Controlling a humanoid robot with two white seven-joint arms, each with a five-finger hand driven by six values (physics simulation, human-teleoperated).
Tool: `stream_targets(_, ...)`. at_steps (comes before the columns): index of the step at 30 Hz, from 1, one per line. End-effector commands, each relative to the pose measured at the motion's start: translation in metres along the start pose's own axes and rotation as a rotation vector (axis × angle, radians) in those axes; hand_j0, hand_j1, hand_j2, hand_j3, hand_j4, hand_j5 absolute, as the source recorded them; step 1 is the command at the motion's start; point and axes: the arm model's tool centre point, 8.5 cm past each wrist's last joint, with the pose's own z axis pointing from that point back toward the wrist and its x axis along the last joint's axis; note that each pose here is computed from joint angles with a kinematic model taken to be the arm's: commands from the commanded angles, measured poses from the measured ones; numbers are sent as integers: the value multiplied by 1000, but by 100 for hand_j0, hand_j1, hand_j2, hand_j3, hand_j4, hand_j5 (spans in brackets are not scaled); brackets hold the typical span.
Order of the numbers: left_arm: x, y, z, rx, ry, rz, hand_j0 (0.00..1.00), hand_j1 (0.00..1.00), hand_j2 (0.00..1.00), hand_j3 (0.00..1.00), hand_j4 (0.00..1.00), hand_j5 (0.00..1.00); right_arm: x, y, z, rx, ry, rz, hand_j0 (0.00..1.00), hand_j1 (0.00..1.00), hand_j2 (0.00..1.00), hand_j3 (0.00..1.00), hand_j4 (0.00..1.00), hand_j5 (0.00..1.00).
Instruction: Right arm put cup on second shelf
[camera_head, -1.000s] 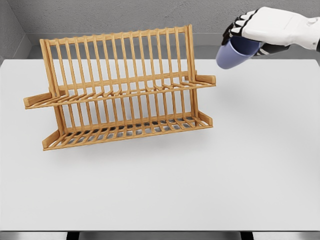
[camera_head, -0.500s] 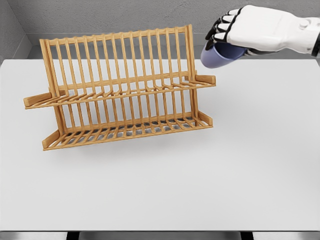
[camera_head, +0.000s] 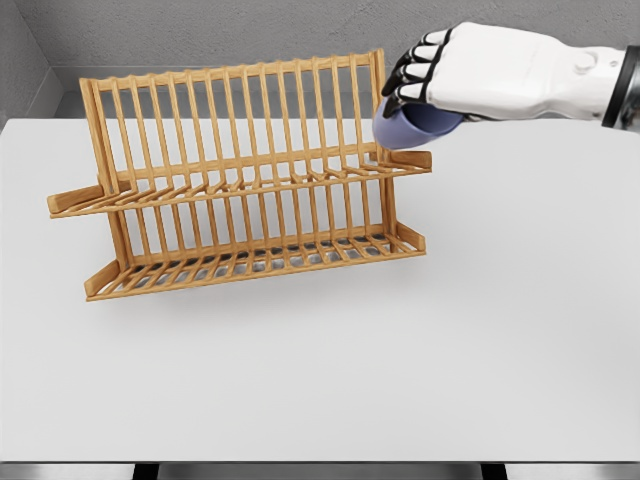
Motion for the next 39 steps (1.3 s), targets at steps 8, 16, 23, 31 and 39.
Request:
stream_targets(8,-1,0,0,1,2,-1,100,100,100,100,100,100,11,12,-16,26,-39,-32,66,66,66,66,66,66)
stream_targets(16,0,0,0,0,0,1,100,100,100,100,100,100,13,20,-21,46,-49,-44,68,68,68,68,68,68)
stream_targets(23,0,0,0,-1,0,-1,100,100,100,100,100,100,-17,-22,16,-73,76,9,100,100,100,100,100,100)
stream_targets(31,0,0,0,-1,0,-1,100,100,100,100,100,100,-75,73,117,36,388,-247,100,100,100,100,100,100)
stream_targets(39,-1,0,0,-1,1,1,100,100,100,100,100,100,-25,188,92,134,330,-508,100,100,100,100,100,100)
